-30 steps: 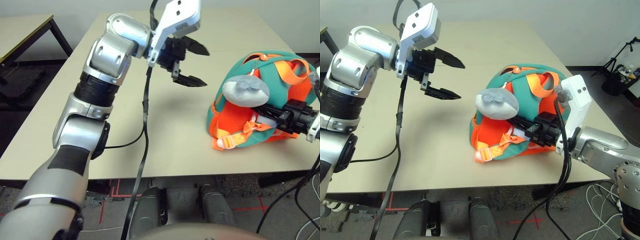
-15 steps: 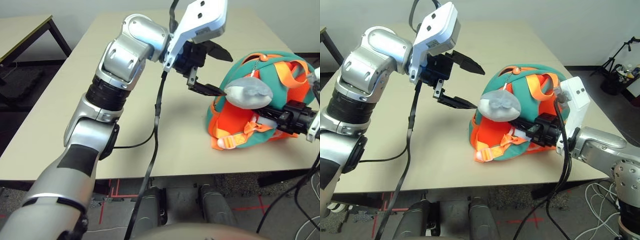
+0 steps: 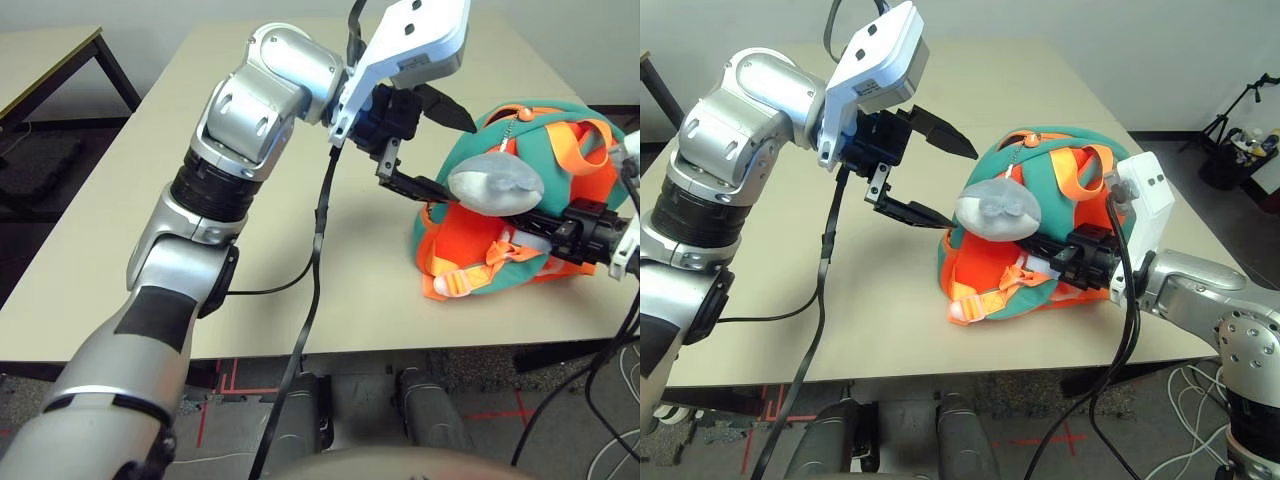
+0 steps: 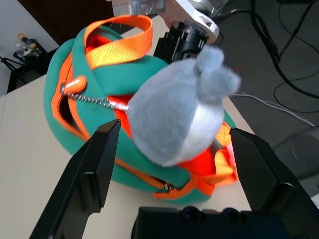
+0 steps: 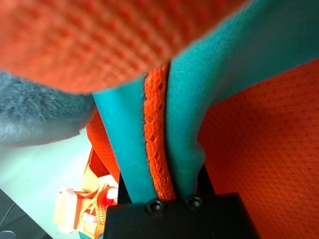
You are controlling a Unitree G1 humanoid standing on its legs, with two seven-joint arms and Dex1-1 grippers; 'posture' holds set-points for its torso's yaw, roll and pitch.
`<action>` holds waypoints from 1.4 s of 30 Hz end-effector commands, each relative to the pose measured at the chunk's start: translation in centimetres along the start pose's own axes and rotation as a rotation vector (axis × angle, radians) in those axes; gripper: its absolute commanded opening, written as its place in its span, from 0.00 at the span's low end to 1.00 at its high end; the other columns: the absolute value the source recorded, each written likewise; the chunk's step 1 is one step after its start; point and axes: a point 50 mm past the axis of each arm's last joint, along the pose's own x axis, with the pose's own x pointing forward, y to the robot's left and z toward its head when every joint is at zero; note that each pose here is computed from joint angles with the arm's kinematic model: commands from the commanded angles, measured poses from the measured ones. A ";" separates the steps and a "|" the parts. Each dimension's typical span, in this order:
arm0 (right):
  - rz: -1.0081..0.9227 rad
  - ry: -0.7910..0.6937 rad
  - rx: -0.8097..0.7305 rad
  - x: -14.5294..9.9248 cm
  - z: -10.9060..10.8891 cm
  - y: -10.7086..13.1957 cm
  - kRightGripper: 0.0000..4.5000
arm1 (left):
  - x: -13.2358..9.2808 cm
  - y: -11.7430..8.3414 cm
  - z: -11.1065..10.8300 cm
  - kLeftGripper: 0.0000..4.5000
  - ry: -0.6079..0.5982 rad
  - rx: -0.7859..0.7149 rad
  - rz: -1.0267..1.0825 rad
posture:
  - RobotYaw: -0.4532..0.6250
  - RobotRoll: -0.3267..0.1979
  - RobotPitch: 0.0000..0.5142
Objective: Put the pencil case into the backpack and zip it.
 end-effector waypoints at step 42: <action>0.016 0.024 0.026 0.9 -0.6 0.0 0.03 | -6.6 3.6 -0.4 0.06 -0.137 -0.286 0.451 | 0.34 0.62 0.24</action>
